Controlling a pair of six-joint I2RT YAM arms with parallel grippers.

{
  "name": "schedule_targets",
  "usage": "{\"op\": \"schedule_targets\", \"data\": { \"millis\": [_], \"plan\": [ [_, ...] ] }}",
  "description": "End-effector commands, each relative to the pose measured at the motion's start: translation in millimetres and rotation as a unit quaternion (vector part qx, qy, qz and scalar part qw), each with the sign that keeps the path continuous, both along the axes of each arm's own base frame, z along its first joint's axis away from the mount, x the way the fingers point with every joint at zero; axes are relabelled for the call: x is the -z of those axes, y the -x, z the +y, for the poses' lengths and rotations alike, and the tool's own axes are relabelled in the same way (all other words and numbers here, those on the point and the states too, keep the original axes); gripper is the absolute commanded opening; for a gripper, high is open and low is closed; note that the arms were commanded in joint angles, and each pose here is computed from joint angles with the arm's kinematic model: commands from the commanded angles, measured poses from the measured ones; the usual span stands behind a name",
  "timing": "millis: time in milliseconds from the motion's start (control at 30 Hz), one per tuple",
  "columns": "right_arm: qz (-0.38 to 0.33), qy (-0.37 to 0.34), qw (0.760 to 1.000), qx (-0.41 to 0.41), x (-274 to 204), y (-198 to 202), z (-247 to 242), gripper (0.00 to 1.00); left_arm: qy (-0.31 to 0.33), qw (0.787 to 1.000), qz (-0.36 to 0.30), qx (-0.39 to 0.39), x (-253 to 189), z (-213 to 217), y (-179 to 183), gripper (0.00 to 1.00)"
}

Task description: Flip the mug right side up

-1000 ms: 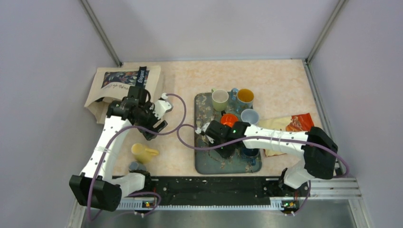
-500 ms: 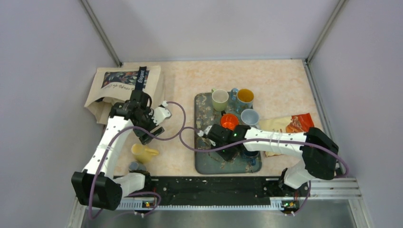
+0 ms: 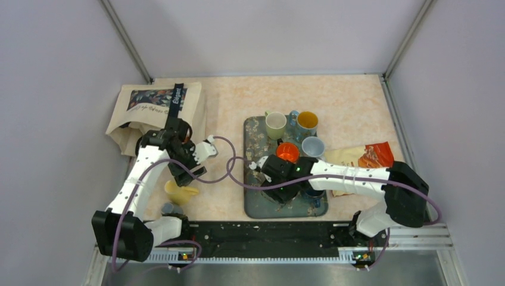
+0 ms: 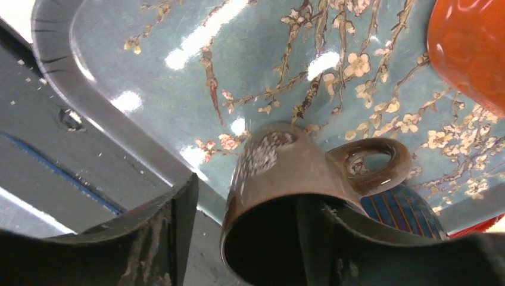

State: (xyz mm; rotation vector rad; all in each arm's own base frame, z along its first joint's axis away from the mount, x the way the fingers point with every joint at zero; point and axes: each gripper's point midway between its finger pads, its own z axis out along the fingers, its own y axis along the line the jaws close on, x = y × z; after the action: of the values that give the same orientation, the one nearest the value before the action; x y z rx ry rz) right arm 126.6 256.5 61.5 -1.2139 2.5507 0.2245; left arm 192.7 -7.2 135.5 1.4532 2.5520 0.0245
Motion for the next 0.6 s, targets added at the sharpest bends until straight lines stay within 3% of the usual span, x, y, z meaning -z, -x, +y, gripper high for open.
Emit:
{"op": "schedule_targets", "data": {
  "millis": [0,300,567],
  "plan": [
    [-0.034,-0.080,0.996,0.003,-52.2,-7.2,19.8,0.63,0.045,0.995,0.037,0.081,12.7,-15.6,19.6,0.80],
    [-0.074,-0.112,0.990,0.035,-95.7,-9.7,0.5,0.73,0.091,0.982,0.063,0.154,37.9,-34.9,35.9,0.82],
    [-0.101,-0.123,0.986,0.055,-112.4,-13.0,-13.4,0.75,-0.006,0.985,0.054,0.167,72.5,-9.8,28.8,0.76]
  ]
}}
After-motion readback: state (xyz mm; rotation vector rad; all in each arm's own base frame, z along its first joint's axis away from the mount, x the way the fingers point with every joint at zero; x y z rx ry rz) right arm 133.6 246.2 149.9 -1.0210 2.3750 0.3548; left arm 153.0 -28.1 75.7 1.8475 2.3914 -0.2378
